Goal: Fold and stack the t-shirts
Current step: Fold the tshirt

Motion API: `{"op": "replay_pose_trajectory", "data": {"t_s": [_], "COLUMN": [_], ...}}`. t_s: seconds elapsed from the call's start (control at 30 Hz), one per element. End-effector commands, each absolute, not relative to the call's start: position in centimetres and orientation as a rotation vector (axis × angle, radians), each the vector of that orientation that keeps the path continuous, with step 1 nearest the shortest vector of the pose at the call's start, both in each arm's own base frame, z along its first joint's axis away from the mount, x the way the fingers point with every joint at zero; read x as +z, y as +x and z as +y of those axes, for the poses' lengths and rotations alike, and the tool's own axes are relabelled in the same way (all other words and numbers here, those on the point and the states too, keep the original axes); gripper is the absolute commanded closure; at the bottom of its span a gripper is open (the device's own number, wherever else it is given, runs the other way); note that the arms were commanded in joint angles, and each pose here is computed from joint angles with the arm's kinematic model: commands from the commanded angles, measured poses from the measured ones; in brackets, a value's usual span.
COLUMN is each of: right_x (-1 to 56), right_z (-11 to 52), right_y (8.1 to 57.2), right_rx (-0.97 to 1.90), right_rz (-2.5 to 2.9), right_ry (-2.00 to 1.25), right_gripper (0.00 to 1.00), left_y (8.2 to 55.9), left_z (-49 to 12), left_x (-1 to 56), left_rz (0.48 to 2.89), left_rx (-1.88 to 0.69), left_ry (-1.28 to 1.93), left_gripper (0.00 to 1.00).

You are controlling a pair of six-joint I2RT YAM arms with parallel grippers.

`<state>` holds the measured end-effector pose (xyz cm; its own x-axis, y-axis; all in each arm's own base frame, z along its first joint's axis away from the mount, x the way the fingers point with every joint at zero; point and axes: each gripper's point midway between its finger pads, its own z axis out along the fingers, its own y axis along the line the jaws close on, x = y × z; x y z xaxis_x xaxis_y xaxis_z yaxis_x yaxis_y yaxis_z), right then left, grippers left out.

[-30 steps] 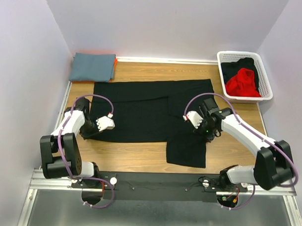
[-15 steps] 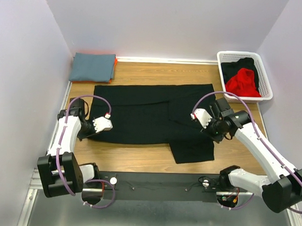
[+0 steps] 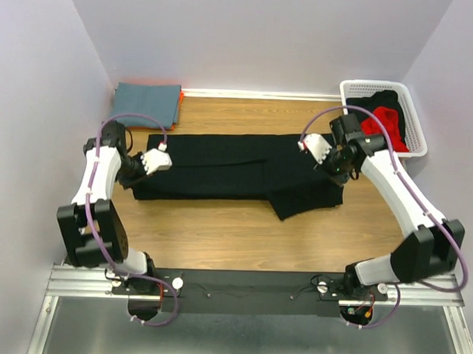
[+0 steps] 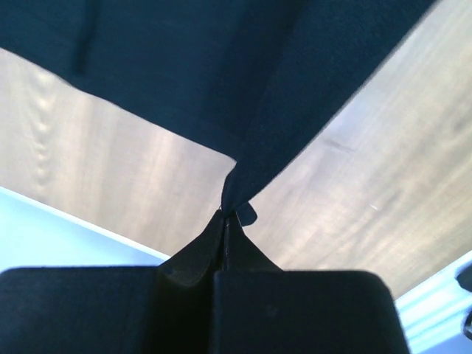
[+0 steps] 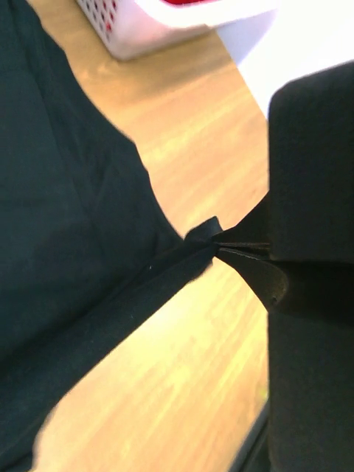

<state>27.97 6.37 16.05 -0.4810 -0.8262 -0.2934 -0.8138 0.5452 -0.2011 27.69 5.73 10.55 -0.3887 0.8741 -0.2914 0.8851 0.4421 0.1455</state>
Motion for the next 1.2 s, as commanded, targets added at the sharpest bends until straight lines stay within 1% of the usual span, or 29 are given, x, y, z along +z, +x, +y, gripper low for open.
{"op": "replay_pose_trajectory", "data": {"t_s": [0.0,0.03,0.2,0.43,0.9,1.17], "right_x": [16.6,16.0,16.0,15.1,12.2,12.3], "right_z": [5.1,5.1,5.1,5.7,5.3,5.2], "right_y": [31.4,32.1,35.2,38.1,39.5,41.1], "right_rx": [-0.100,-0.085,-0.076,-0.069,-0.079,-0.093], "right_rz": [2.403,2.421,2.416,2.421,2.470,2.461], "right_ry": [-1.374,-1.381,-1.371,-1.382,-1.422,-1.401], "right_gripper": [0.99,0.99,0.99,0.99,0.99,0.99], "left_y": [30.9,31.9,34.6,36.7,38.5,39.5], "left_z": [5.4,5.6,6.1,6.2,5.0,5.4], "left_x": [11.1,11.7,11.1,9.8,8.3,8.8], "left_rz": [2.356,2.349,2.368,2.385,2.396,2.393], "left_rx": [-0.097,-0.077,-0.090,-0.110,-0.118,-0.085], "left_ry": [1.408,1.386,1.356,1.325,1.332,1.327], "left_gripper": [1.00,1.00,1.00,1.00,1.00,1.00]}}
